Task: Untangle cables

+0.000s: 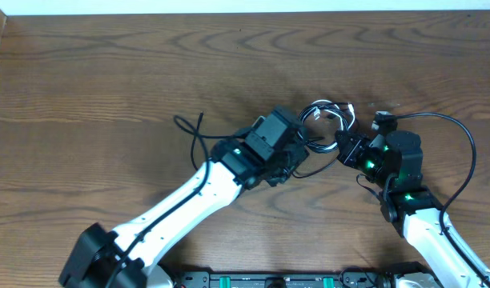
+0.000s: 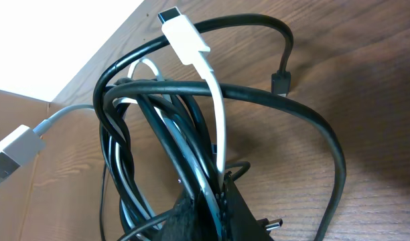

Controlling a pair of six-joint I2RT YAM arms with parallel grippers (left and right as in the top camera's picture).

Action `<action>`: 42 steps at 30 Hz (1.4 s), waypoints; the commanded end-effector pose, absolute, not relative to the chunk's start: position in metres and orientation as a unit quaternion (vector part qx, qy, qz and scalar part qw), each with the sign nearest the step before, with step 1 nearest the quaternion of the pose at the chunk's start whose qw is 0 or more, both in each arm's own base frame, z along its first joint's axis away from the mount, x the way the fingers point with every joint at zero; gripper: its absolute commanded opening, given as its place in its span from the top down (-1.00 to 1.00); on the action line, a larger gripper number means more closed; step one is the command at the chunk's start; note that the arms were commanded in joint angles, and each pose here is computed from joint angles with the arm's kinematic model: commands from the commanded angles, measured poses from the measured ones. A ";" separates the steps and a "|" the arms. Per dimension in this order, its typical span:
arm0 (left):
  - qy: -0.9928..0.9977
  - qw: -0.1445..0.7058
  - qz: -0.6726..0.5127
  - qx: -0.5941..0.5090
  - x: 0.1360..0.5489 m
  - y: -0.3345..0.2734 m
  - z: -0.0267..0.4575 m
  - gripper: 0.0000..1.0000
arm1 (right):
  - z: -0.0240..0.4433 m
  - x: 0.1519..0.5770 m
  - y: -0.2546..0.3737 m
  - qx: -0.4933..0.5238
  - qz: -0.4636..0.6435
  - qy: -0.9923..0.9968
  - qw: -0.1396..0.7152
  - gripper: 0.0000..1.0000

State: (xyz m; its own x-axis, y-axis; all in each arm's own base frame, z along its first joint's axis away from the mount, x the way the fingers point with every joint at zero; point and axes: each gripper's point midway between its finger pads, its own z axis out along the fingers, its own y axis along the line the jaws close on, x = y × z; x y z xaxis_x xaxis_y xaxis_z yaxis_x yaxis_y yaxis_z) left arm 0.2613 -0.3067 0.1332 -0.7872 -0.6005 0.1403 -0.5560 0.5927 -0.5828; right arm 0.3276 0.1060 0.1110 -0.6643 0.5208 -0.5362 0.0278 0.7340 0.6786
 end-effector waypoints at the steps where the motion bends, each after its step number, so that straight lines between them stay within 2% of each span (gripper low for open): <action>1: 0.900 0.043 -0.286 -0.327 0.266 -0.315 0.107 0.30 | 0.115 0.328 0.108 0.163 0.334 0.848 0.378 0.97; 6: 0.904 0.043 -0.269 -0.330 0.275 -0.323 0.074 0.46 | 0.113 0.326 0.110 0.163 0.337 0.850 0.371 0.98; 7: 0.905 0.062 -0.257 -0.334 0.281 -0.318 0.069 0.48 | 0.112 0.326 0.109 0.164 0.336 0.851 0.369 0.97; 8: 0.905 0.088 -0.244 -0.338 0.288 -0.311 0.068 0.60 | 0.111 0.325 0.109 0.165 0.335 0.853 0.366 0.98; 9: 0.906 0.105 -0.236 -0.336 0.293 -0.306 0.067 0.63 | 0.110 0.324 0.109 0.165 0.334 0.853 0.364 0.98; 10: 0.907 0.124 -0.229 -0.330 0.298 -0.302 0.069 0.77 | 0.109 0.323 0.109 0.166 0.333 0.855 0.362 0.98; 11: 0.907 0.147 -0.219 -0.327 0.305 -0.294 0.070 0.81 | 0.107 0.322 0.109 0.167 0.332 0.857 0.357 0.98; 15: 0.889 0.212 -0.200 -0.352 0.334 -0.265 0.082 0.81 | 0.104 0.320 0.109 0.169 0.331 0.859 0.352 0.98; 20: 0.867 0.239 -0.201 -0.389 0.362 -0.239 0.089 0.76 | 0.105 0.314 0.119 0.154 0.354 0.861 0.332 0.98; 23: 0.853 0.250 -0.210 -0.406 0.376 -0.228 0.094 0.66 | 0.103 0.310 0.123 0.149 0.363 0.862 0.320 0.98; 25: 0.845 0.258 -0.219 -0.414 0.384 -0.224 0.098 0.43 | 0.102 0.308 0.123 0.149 0.363 0.864 0.315 0.98; 26: 0.840 0.263 -0.224 -0.417 0.389 -0.222 0.101 0.31 | 0.100 0.307 0.123 0.150 0.362 0.865 0.312 0.98; 28: 0.828 0.276 -0.242 -0.424 0.400 -0.220 0.108 -0.16 | 0.101 0.304 0.128 0.141 0.373 0.865 0.305 0.98; 29: 0.825 0.277 -0.253 -0.423 0.403 -0.223 0.111 -0.33 | 0.103 0.302 0.131 0.133 0.382 0.864 0.301 0.98; 33: 0.844 0.228 -0.300 -0.381 0.395 -0.249 0.113 -0.40 | 0.103 0.302 0.132 0.123 0.381 0.864 0.304 0.98; 34: 0.852 0.222 -0.303 -0.365 0.392 -0.252 0.113 -0.46 | 0.103 0.302 0.131 0.115 0.375 0.866 0.309 0.98; 35: 0.860 0.189 -0.315 -0.354 0.383 -0.260 0.110 -0.64 | 0.100 0.303 0.127 0.113 0.361 0.871 0.314 0.98; 38: 0.853 0.101 -0.366 -0.358 0.367 -0.280 0.113 -0.64 | 0.092 0.307 0.113 0.136 0.323 0.878 0.325 0.98; 39: 0.851 0.083 -0.376 -0.356 0.364 -0.282 0.114 -0.71 | 0.090 0.309 0.109 0.142 0.312 0.880 0.330 0.98; 40: 0.850 0.066 -0.383 -0.355 0.362 -0.282 0.115 -0.94 | 0.089 0.311 0.104 0.150 0.299 0.880 0.337 0.98; 42: 0.845 0.034 -0.392 -0.361 0.360 -0.273 0.116 -0.98 | 0.088 0.315 0.095 0.160 0.274 0.881 0.350 0.98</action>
